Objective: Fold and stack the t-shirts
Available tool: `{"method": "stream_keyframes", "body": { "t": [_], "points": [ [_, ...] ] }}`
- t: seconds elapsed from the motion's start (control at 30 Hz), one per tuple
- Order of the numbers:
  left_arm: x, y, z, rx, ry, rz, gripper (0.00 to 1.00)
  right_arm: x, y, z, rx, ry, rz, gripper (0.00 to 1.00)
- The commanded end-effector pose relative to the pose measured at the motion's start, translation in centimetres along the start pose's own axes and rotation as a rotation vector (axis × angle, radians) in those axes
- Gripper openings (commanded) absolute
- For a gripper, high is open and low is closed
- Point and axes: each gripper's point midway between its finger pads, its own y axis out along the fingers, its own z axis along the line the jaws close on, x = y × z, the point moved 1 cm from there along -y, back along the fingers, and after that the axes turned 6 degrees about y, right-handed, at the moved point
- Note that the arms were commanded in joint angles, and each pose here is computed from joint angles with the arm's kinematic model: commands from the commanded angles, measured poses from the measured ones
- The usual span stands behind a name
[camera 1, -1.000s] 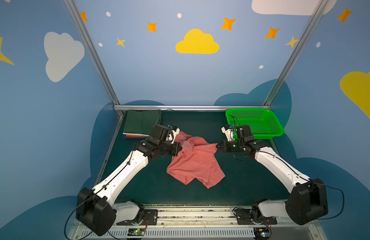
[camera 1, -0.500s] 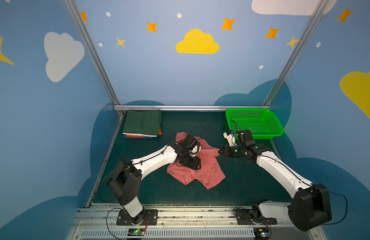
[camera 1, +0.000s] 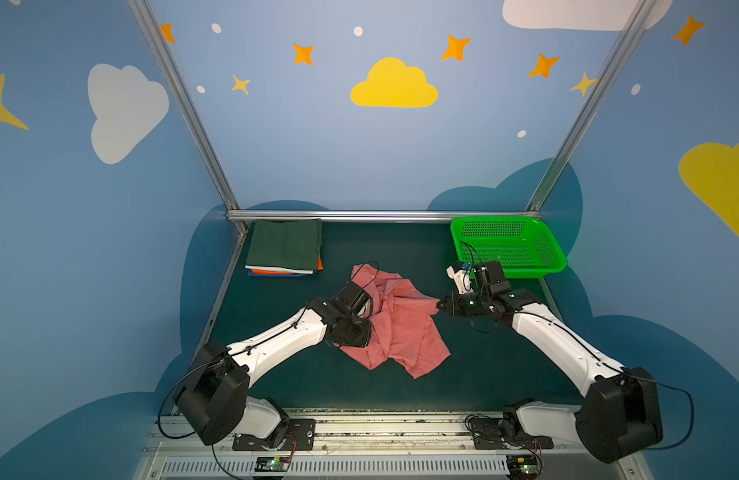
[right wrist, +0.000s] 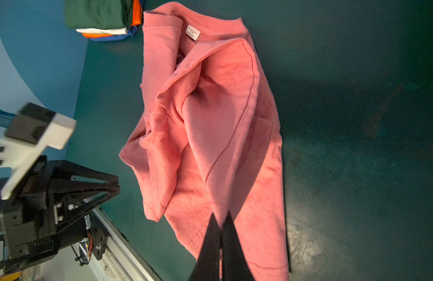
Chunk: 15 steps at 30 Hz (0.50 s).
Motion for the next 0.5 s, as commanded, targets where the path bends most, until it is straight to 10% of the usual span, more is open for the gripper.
{"method": "stream_keyframes", "body": {
  "t": [0.0, 0.47],
  "points": [
    [-0.4, 0.5, -1.1, -0.081, -0.106, -0.031, 0.27, -0.4, 0.1, -0.2, 0.009, 0.015, 0.007, 0.00],
    [-1.9, 3.9, -1.4, -0.150, -0.217, 0.003, 0.30, -0.9, 0.5, -0.3, 0.023, 0.024, 0.015, 0.00]
  ]
}}
